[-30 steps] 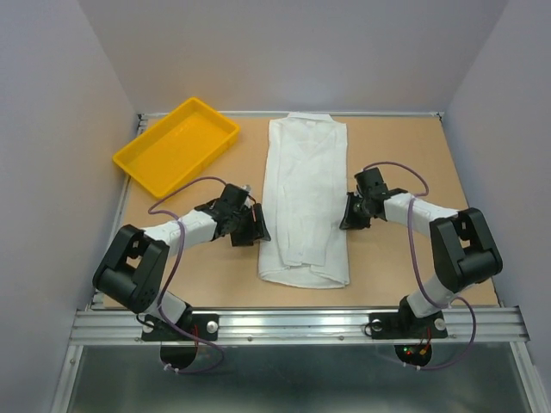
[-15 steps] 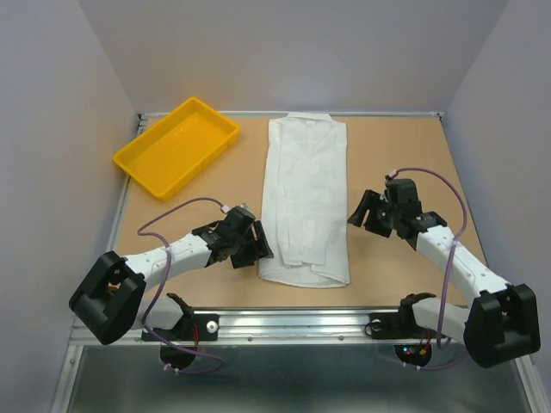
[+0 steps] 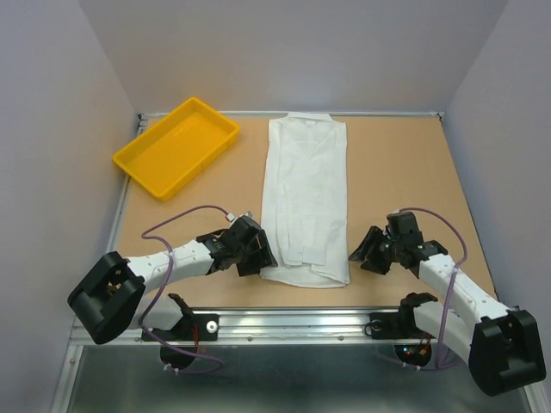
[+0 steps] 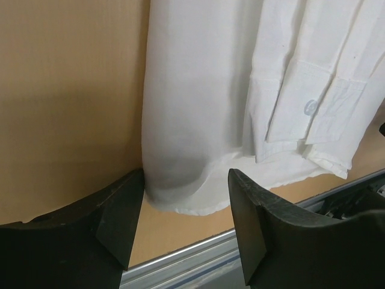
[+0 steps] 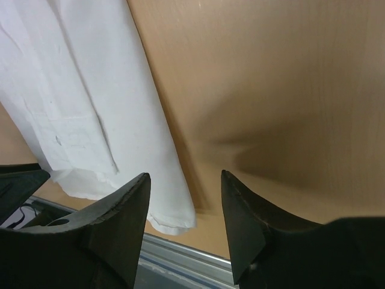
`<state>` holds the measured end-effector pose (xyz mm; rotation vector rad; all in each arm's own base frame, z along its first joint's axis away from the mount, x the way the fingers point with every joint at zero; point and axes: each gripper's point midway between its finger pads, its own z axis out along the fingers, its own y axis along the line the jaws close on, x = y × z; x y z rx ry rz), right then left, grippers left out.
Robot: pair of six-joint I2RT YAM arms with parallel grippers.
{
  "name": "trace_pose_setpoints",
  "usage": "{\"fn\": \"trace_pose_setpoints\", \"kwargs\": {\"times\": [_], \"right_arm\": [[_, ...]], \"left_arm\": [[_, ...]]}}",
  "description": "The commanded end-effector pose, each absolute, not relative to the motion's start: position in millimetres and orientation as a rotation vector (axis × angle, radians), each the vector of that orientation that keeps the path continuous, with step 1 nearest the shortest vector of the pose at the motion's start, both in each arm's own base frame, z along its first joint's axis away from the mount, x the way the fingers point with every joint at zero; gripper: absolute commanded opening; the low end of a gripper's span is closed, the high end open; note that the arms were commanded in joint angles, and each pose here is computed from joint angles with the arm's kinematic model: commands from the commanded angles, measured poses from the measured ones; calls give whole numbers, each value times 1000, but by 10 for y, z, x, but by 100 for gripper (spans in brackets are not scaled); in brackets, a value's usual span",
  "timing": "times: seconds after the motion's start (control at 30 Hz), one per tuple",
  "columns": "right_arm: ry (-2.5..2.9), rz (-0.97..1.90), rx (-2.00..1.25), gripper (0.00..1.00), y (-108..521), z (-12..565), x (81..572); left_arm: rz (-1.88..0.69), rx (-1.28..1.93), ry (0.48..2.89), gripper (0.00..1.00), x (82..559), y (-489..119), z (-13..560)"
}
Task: Fold and stack the long sleeve shirts
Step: Fold the shirt
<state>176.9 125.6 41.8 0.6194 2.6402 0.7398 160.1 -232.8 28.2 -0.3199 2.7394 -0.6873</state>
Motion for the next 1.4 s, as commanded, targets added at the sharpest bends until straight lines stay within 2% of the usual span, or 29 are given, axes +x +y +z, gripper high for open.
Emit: {"fn": "trace_pose_setpoints", "kwargs": {"times": [0.0, 0.3, 0.53, 0.7, 0.77, 0.97, 1.1, 1.2, 1.37], "right_arm": [[2667, 779, 684, 56, 1291, 323, 1689], [2728, 829, 713, 63, 1378, 148, 1556], [2774, 829, 680, 62, 1463, 108, 1528], [2798, 786, 663, 60, 1481, 52, 1537], [2799, 772, 656, 57, 1480, 41, 1550], [2824, 744, 630, 40, 1482, -4, 1534], [2822, 744, 618, 23, 1485, -2, 1521], [2803, 750, 625, 3, 1486, 35, 1539], [2774, 741, 619, 1, 1480, 113, 1602]], "left_arm": [[-590, -322, 2838, 69, 1345, -2157, 49], [-576, -246, 2887, 69, 1297, -2193, -38], [-518, -226, 2899, 70, 1249, -2084, 13], [-426, -252, 2891, 75, 1253, -1940, -2], [-406, -256, 2903, 77, 1236, -1917, -32], [-353, -258, 2921, 77, 1227, -1838, -98], [-363, -280, 2926, 77, 1245, -1833, -133], [-356, -282, 2930, 76, 1277, -1844, -133], [-328, -287, 2929, 74, 1313, -1818, -111]]}}
